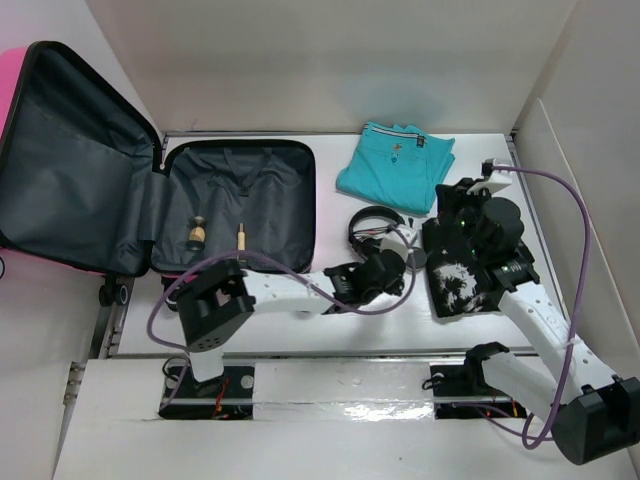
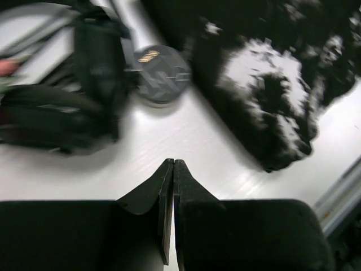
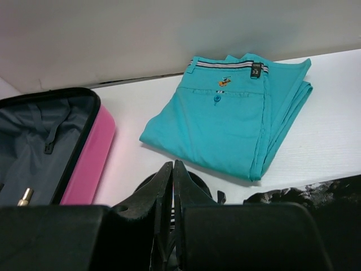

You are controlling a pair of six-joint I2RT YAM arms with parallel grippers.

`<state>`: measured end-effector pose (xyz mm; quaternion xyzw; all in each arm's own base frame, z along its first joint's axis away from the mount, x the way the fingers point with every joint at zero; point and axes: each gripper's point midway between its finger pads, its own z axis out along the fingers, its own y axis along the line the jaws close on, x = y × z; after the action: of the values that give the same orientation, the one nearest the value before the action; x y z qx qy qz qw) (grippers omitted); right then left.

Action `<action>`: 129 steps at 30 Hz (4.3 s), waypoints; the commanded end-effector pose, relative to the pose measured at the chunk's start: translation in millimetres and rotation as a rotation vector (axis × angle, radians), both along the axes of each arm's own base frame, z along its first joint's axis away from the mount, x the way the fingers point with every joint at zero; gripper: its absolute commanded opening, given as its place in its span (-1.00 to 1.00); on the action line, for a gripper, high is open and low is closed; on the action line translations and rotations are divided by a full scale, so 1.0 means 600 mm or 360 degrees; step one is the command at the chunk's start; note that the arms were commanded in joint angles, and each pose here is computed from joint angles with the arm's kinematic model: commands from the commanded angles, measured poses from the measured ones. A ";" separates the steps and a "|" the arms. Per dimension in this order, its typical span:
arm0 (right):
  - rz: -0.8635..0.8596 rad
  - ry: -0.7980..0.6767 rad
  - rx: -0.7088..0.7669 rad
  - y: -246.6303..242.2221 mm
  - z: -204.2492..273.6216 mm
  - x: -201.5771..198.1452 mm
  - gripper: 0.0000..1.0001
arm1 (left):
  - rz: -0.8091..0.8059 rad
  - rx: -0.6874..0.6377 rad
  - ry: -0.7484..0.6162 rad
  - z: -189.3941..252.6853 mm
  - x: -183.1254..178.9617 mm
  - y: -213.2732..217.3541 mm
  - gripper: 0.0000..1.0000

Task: Pack the luggage

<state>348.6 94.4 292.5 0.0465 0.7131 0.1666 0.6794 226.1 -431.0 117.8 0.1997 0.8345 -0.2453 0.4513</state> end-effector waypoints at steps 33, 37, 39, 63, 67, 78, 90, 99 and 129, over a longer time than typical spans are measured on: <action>0.0001 -0.0109 0.0014 -0.005 0.040 -0.006 -0.73 | 0.0083 0.0254 0.0077 -0.145 0.128 -0.115 0.69; 0.0011 -0.0099 0.0012 -0.002 0.037 -0.004 -0.72 | 0.0101 0.0263 0.0053 -0.148 0.138 -0.122 0.69; 0.0014 -0.0102 0.0012 -0.002 0.038 -0.004 -0.71 | 0.0106 0.0266 0.0038 -0.150 0.142 -0.124 0.68; 0.0040 -0.0120 0.0020 0.002 0.045 -0.010 -0.70 | 0.0330 -0.0274 -0.0281 0.159 0.041 0.078 -0.41; 0.0082 -0.0102 0.0012 0.011 0.038 -0.006 -0.70 | 0.0711 -0.0259 -0.0231 0.149 0.104 0.216 -0.35; 0.0140 0.0079 -0.0050 0.036 -0.025 0.037 -0.64 | 0.1368 -0.0414 -0.0083 0.072 0.276 0.484 -0.07; 0.0326 0.0362 -0.0171 0.088 -0.119 0.080 -0.46 | 0.1490 -0.0393 -0.0037 0.006 0.274 0.534 0.60; 0.0796 0.0576 -0.0580 0.259 -0.210 0.054 0.72 | 0.1102 -0.0681 -0.0247 0.166 0.210 0.464 0.66; 0.0469 0.0858 -0.0844 0.265 -0.309 0.030 -0.28 | 0.0338 -0.0967 -0.0437 0.232 0.051 0.395 0.54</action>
<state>355.5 248.5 47.6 -0.2210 0.9067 0.0543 0.3551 257.8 -196.3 236.0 -0.0122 0.7046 -0.3983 0.5872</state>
